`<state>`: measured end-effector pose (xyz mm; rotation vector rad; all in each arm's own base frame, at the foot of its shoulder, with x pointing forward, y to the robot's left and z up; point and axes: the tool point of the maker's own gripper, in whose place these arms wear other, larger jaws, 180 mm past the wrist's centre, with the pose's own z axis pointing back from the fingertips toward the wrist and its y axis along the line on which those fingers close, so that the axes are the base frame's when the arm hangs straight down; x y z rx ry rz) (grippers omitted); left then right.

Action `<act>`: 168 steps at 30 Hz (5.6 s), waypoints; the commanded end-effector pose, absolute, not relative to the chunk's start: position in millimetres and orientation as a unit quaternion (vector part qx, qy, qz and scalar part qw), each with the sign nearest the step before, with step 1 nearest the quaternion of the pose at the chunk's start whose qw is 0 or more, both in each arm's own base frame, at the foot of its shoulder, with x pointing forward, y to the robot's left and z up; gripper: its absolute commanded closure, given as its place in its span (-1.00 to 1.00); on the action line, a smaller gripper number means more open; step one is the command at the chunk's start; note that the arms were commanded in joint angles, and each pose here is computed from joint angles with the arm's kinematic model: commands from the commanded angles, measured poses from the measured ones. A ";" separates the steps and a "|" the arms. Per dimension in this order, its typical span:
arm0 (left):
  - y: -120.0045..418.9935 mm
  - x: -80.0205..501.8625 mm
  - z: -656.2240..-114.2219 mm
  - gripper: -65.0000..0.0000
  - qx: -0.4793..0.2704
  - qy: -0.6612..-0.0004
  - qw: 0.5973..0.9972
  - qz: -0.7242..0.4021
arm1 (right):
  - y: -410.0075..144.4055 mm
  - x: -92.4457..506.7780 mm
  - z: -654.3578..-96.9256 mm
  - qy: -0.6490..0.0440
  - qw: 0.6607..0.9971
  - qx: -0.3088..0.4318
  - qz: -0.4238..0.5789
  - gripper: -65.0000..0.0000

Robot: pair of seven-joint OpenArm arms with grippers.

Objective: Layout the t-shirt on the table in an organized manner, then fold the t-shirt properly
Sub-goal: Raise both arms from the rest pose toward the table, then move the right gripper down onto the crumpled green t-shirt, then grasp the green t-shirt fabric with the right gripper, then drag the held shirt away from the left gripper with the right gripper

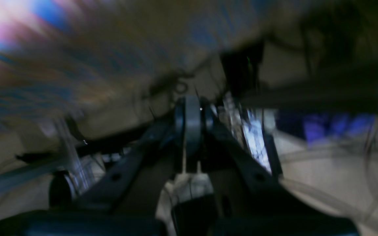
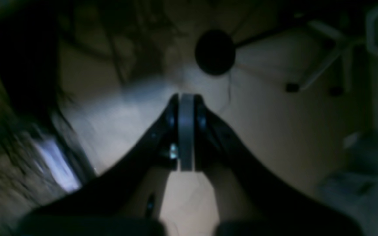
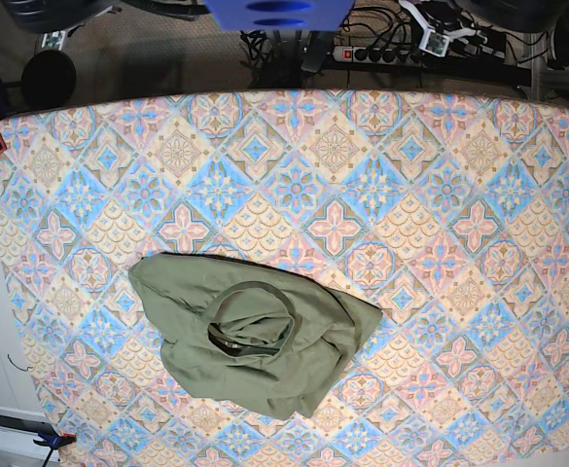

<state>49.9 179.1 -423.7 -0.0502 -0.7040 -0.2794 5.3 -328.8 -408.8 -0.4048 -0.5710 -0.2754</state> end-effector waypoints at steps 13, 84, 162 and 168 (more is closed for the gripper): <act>169.3 131.1 -354.0 1.00 -0.018 -0.442 0.886 -0.136 | -296.3 103.1 -370.4 -0.376 0.901 -0.050 -0.210 1.00; 170.2 294.6 -302.7 0.31 -0.076 -0.481 0.873 -0.025 | -76.2 483.7 -343.2 -0.477 0.871 0.057 0.102 0.21; 166.3 285.7 -311.8 0.31 -0.083 -0.470 0.879 -0.011 | -127.9 475.8 -306.4 -0.517 0.850 0.019 0.098 0.97; 165.8 286.9 -310.4 0.31 -0.085 -0.473 0.877 -0.010 | -147.6 434.3 -309.8 -0.499 0.860 0.026 0.104 0.97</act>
